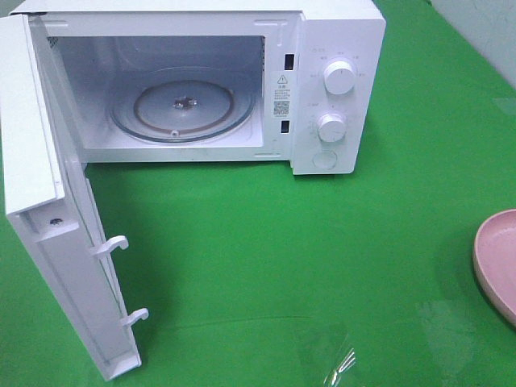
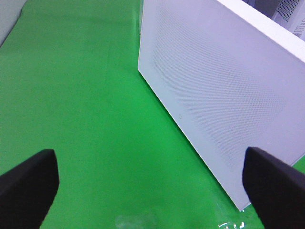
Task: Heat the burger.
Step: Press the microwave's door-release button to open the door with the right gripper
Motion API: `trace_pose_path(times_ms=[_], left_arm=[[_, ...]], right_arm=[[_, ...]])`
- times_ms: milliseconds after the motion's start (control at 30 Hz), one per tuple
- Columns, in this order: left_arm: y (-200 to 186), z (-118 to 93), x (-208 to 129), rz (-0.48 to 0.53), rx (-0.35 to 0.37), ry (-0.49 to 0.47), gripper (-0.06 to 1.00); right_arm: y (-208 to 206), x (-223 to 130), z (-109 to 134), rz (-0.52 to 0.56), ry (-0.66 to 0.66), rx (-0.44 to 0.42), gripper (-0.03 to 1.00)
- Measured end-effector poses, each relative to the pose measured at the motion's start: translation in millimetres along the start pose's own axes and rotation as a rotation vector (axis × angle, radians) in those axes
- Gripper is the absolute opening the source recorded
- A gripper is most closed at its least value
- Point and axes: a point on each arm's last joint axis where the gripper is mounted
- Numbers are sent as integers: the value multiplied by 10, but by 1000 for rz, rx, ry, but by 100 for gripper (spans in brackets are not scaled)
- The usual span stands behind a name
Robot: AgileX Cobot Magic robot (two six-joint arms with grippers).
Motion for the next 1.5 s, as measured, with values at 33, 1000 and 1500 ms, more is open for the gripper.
trace_pose_path(times_ms=[33,1000,1500], left_arm=[[0,0,0,0,0,0,96],[943,85,534,187,90,54,0],[1673,125,317,-13,58,51,0]], right_arm=[[0,0,0,0,0,0,76],[0,0,0,0,0,0,76],[0,0,0,0,0,0,76]])
Point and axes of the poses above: a point on each arm's last joint axis where the gripper is mounted, y pointing out along that axis toward the gripper, z along the wrist's bending axis when the last joint is at zero, x = y × z, and after that the axes turned 1 degree about -y, right-handed
